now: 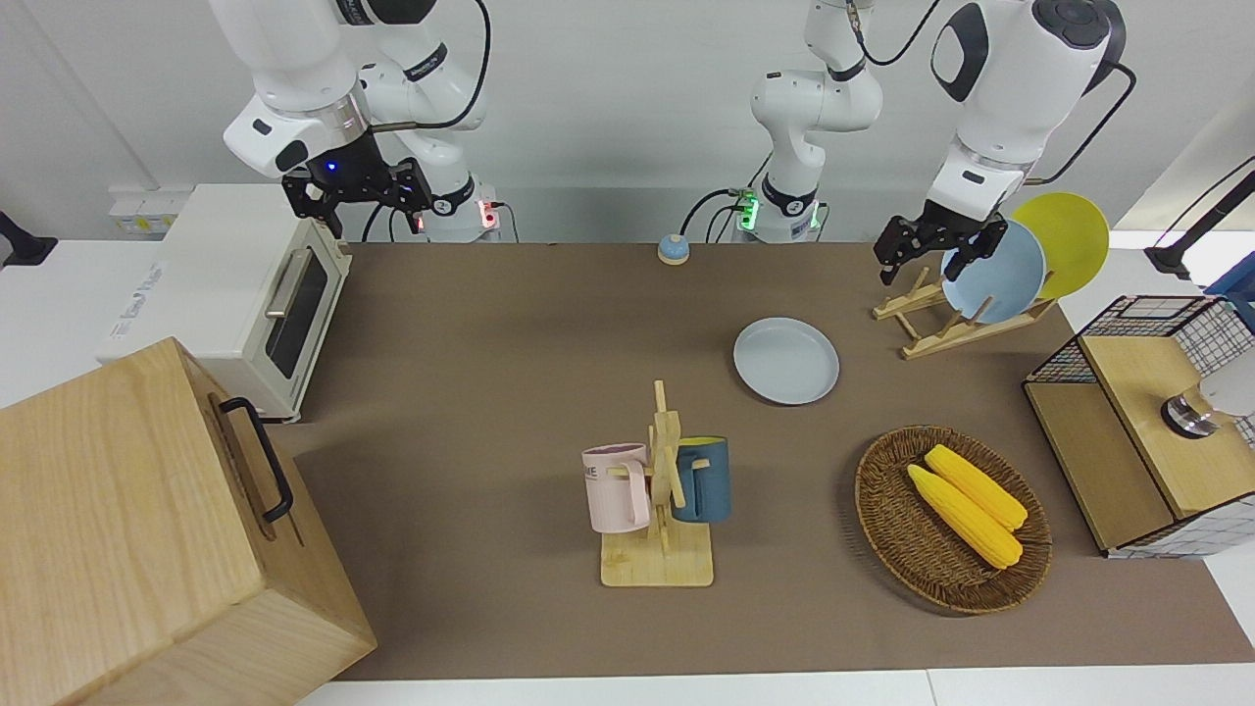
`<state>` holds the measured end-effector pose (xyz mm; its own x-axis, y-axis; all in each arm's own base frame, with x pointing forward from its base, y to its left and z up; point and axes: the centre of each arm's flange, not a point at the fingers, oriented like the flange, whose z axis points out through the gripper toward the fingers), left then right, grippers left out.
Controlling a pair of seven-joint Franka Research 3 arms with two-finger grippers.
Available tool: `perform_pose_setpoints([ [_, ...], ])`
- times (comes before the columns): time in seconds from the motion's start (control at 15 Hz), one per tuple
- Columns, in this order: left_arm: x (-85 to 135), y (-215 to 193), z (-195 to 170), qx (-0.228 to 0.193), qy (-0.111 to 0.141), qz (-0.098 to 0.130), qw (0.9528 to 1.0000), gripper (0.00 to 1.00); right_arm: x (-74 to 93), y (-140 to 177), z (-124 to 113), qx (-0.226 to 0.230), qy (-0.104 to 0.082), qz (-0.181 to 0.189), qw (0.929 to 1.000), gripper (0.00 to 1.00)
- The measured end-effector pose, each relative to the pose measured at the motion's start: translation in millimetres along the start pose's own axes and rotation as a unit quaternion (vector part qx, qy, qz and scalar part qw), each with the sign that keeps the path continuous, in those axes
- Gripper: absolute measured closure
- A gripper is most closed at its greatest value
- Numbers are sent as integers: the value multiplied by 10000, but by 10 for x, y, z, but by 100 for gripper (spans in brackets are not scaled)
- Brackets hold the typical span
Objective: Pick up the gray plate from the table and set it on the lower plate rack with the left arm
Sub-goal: 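Move the left gripper toward the edge of the gray plate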
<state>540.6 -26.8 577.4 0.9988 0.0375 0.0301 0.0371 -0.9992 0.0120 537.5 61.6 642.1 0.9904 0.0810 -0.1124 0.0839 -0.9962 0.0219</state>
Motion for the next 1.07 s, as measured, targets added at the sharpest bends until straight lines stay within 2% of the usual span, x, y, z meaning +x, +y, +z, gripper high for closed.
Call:
perform_pose_setpoints([
  [1.07,22,5,83,12,-80,-5,10000,0,0,0,0,0,0,0,10000,1],
])
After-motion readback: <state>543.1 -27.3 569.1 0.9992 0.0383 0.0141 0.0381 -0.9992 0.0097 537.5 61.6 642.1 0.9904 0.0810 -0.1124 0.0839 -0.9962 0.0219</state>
